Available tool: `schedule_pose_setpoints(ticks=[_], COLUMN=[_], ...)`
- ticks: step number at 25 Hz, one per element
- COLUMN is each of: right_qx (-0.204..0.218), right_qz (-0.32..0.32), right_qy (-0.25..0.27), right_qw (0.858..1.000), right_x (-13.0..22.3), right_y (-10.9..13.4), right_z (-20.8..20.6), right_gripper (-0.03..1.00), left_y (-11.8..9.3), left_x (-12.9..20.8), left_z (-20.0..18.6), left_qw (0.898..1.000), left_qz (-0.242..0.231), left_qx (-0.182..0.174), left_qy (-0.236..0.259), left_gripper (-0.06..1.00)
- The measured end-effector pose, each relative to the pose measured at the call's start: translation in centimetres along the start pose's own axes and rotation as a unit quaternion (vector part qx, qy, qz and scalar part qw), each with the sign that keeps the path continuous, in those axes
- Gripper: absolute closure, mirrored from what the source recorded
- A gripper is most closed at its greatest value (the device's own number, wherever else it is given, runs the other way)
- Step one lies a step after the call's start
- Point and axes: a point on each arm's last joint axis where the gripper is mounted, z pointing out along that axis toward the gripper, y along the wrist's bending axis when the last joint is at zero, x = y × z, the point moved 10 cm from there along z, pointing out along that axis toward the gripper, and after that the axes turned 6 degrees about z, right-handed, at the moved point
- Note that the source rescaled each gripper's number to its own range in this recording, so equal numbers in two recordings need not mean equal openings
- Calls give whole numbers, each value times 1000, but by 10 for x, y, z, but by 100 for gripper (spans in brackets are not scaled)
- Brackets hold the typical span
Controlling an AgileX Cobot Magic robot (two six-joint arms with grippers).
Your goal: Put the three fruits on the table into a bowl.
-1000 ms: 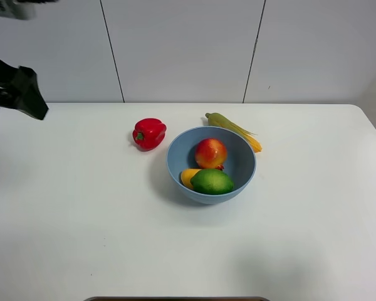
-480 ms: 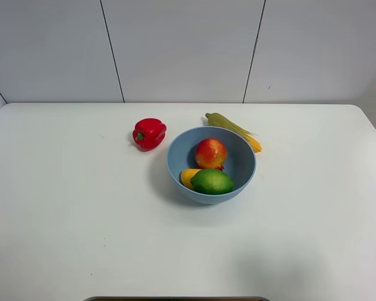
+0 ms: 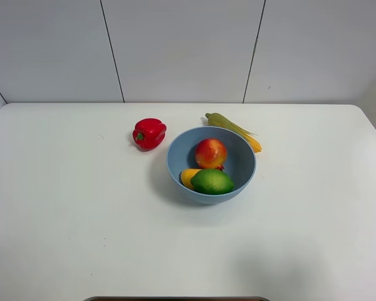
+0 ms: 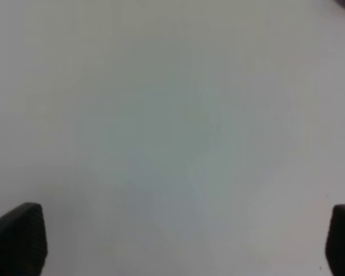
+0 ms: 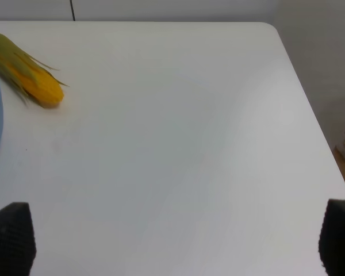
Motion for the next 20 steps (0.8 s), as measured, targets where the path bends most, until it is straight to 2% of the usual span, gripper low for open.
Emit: schedule_pose_setpoints(ticks=[6, 11, 20], right_qx=[0, 0, 0], right_qz=[0, 0, 0], right_qy=[0, 0, 0], right_qw=[1000, 1000, 1000], right_x=[0, 0, 0], right_y=[0, 0, 0], right_z=[0, 0, 0], right_gripper=[-3, -3, -3], left_y=[-2, -8, -8], left_x=[7, 7, 7], left_z=[-17, -17, -17], left_qw=[998, 998, 997], left_qz=[36, 42, 47], left_qx=[-4, 7, 8], left_qy=[-50, -52, -52], left_gripper=[-4, -4, -4])
